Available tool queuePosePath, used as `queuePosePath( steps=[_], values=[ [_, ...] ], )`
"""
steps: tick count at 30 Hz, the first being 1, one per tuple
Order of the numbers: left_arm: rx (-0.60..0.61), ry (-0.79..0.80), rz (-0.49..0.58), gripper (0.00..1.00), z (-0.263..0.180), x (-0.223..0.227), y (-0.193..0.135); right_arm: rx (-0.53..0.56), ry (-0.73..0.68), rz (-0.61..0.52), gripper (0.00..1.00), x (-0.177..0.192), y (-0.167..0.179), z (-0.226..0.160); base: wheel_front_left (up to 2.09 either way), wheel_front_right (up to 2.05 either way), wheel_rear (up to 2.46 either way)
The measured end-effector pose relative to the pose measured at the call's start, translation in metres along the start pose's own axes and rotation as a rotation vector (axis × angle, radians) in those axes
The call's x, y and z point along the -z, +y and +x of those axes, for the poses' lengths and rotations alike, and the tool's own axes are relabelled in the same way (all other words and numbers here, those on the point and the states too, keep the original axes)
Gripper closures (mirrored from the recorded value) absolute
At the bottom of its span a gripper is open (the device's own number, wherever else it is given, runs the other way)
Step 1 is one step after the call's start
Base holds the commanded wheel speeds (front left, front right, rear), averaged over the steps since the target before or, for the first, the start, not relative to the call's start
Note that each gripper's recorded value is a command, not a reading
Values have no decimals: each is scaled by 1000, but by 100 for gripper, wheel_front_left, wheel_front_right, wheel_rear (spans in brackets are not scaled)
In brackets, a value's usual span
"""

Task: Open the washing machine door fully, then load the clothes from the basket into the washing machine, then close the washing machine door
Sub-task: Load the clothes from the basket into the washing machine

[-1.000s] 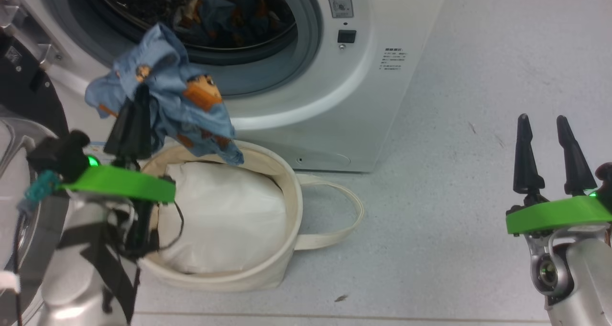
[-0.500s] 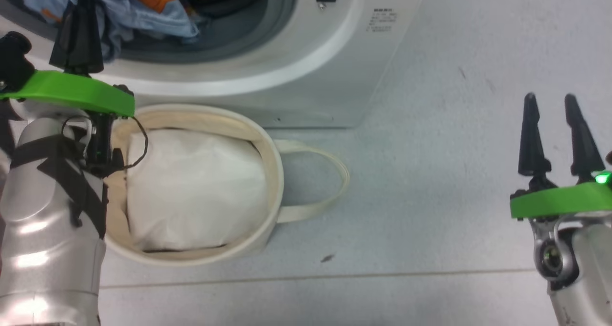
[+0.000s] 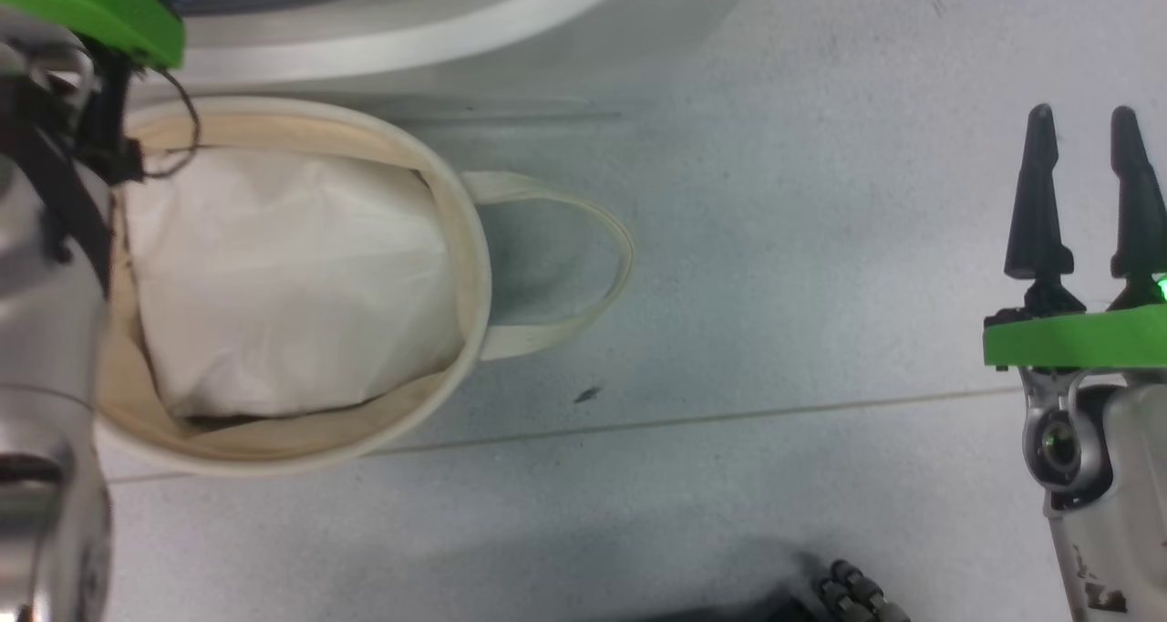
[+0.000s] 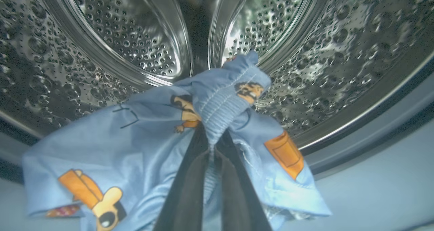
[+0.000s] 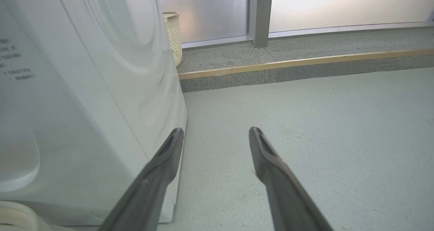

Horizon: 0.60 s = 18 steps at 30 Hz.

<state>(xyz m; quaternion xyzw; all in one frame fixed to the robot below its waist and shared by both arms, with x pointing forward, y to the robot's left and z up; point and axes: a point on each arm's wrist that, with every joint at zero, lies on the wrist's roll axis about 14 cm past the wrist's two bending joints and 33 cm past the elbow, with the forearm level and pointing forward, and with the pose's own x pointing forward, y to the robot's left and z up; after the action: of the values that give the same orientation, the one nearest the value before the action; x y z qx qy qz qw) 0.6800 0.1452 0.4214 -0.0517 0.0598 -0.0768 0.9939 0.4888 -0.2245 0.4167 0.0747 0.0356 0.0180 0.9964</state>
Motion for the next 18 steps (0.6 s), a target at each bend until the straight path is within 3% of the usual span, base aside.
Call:
queuePosePath(
  steps=[3,6,12,15,18],
  values=[
    [14,50,65,100,23,15,4,21,14,-12,0,9,-8,3,0,0,0],
    [35,12,109,100,47,2,0,43,33,-26,0,18,-17,2,0,0,0],
    [63,-290,70,100,83,-83,-18,78,72,-40,0,38,-30,2,0,0,0],
    [35,-359,45,100,81,-96,-13,73,71,-43,0,41,-29,7,0,0,0],
    [15,-294,33,100,79,-71,-6,65,53,-42,0,36,-26,12,0,0,0]
  ],
)
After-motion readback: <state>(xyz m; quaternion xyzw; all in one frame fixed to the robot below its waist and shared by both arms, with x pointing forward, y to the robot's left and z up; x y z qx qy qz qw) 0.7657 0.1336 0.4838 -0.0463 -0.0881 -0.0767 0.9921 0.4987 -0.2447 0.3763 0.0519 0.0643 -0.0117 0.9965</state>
